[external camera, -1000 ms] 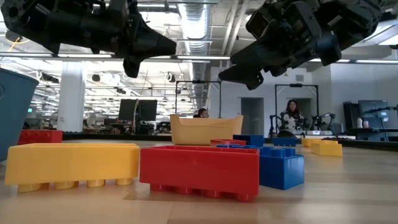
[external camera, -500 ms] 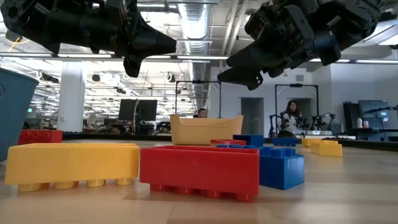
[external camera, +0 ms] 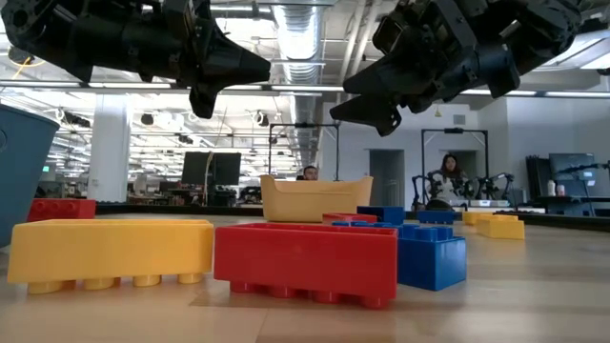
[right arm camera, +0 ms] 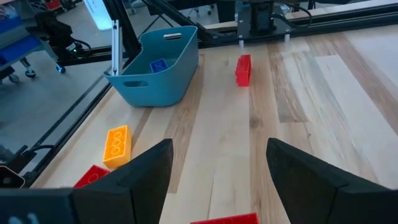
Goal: Sort & place blocks by color
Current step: Put the blue game piece into the blue bin
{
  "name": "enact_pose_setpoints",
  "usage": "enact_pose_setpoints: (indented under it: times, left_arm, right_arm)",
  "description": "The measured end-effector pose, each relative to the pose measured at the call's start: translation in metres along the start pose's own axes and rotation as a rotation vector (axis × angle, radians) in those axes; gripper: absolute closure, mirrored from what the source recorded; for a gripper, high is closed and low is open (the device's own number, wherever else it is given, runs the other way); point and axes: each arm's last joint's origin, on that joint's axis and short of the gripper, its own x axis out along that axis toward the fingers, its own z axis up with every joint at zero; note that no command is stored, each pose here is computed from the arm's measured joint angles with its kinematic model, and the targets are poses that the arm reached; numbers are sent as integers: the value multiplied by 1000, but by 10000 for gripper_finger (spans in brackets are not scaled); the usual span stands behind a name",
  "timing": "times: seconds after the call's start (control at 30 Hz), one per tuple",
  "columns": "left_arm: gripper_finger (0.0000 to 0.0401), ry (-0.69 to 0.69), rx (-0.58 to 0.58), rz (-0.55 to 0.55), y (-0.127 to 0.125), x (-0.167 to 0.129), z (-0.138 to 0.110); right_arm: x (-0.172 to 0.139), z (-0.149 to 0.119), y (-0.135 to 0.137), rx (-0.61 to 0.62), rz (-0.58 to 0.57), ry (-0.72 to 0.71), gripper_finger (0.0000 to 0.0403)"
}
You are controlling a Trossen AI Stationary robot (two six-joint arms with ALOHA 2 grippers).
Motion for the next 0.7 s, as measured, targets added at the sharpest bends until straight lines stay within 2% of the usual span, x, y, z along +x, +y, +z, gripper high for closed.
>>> enact_pose_setpoints:
  times: [0.5,0.7]
  left_arm:
    - [342,0,24,0,0,0,0]
    - [321,0,25,0,0,0,0]
  right_arm:
    - [0,0,0,2,0,-1,122]
    - [0,0,0,1,0,-1,122]
